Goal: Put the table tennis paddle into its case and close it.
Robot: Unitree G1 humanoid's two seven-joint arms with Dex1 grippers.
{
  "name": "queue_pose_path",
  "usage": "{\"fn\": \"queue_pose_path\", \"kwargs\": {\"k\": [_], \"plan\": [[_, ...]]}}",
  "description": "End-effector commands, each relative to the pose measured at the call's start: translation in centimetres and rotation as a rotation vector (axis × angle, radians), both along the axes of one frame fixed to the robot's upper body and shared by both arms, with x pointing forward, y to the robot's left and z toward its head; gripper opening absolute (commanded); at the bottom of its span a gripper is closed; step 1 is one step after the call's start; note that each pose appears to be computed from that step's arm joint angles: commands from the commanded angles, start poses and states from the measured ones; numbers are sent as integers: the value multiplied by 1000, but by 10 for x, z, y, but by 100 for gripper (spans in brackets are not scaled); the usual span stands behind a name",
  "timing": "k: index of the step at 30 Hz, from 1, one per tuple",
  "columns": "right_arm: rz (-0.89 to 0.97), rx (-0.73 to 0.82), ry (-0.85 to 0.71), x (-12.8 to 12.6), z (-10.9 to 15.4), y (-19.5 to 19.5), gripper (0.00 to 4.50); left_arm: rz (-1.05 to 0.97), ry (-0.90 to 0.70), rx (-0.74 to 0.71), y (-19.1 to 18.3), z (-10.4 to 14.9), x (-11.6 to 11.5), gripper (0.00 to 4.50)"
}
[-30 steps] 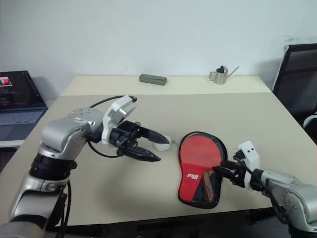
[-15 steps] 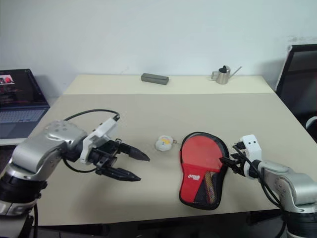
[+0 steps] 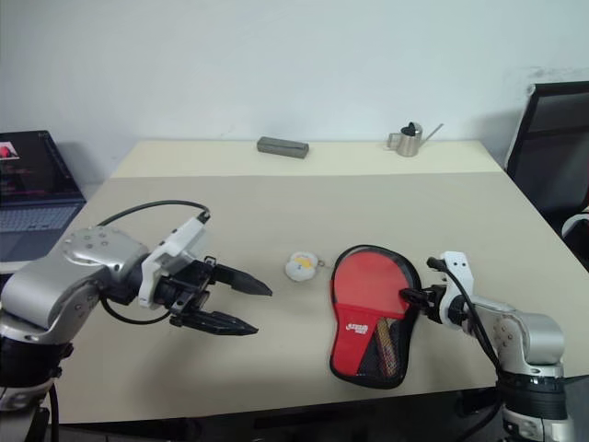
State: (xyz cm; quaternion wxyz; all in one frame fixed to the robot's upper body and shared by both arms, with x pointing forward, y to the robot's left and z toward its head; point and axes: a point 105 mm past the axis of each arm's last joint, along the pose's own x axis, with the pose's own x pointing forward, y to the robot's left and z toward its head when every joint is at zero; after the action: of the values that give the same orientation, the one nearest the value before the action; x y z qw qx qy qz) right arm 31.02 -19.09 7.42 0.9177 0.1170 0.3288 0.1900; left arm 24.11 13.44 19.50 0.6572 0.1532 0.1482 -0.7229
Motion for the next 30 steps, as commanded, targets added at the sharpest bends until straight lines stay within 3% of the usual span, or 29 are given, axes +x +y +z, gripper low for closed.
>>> {"fn": "queue_pose_path", "kwargs": {"k": [1, 11, 24, 30], "plan": [[66, 27, 23, -3, -2, 15, 284, 7, -48, -8, 3, 10, -1, 315], [109, 17, 30, 4, 0, 19, 3, 38, -22, 35, 15, 3, -10, 315], [379, 65, 106, -24, -6, 73, 3, 35, 55, 46, 20, 2, -37, 315], [392, 74, 118, -32, -6, 77, 3, 38, 64, 44, 18, 1, -41, 315]]}}
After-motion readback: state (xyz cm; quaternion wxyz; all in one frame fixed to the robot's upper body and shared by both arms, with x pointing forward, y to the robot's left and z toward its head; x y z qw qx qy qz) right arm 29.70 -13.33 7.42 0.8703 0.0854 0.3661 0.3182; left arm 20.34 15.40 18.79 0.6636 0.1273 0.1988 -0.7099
